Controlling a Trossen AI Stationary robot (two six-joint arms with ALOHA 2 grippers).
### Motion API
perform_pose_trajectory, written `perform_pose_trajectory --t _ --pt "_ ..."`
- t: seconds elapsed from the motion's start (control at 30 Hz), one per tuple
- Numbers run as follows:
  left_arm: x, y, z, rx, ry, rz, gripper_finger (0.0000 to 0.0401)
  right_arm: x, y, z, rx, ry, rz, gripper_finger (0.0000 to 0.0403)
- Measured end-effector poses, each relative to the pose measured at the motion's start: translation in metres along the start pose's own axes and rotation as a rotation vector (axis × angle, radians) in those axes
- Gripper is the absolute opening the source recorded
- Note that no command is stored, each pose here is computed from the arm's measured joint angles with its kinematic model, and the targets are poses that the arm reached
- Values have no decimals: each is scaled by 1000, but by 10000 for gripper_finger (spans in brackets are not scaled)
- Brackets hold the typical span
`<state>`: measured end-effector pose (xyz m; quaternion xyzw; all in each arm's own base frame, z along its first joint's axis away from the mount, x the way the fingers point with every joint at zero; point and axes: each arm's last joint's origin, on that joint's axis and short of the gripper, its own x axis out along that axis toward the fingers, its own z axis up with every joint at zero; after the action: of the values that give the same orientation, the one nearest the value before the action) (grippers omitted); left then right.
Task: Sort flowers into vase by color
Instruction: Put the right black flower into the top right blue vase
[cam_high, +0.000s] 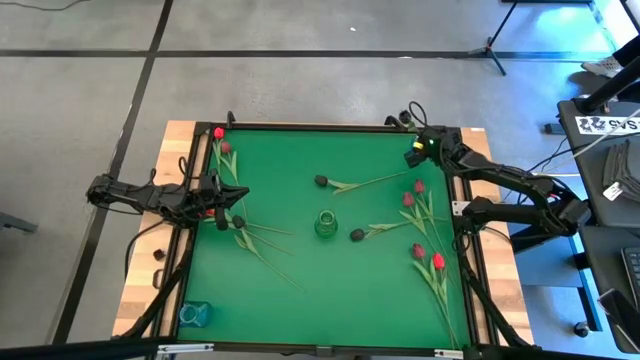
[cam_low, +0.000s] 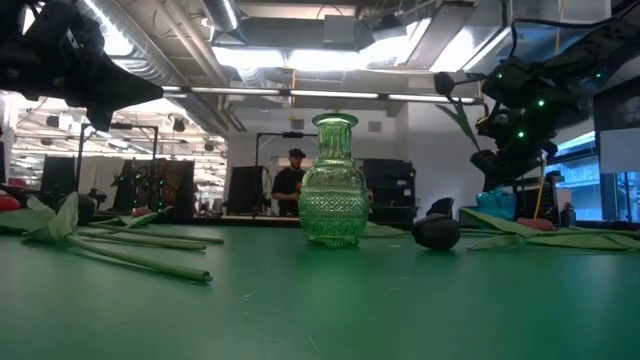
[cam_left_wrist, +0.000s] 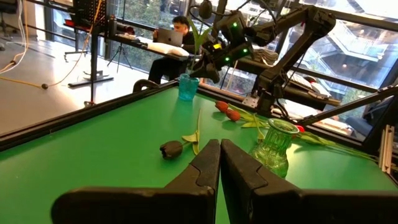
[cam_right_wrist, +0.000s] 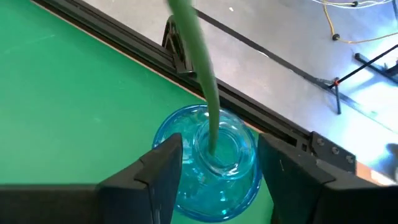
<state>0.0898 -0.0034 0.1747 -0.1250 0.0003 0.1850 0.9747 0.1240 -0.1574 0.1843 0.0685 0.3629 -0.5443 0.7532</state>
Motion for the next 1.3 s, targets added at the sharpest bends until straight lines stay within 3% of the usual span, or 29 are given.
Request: perform_pose_trajectory --t 0.27,0.67,1.03,1.3 --pt "0 0 0 0 0 0 11 -6 -6 12 -69 51 -13 216" --pt "0 0 0 -1 -1 0 11 -24 -15 31 -79 160 58 313" --pt "0 0 0 0 0 0 11 -56 -23 44 -132 279 157 316" --pt "0 0 0 0 0 0 11 -101 -24 29 -200 264 231 317"
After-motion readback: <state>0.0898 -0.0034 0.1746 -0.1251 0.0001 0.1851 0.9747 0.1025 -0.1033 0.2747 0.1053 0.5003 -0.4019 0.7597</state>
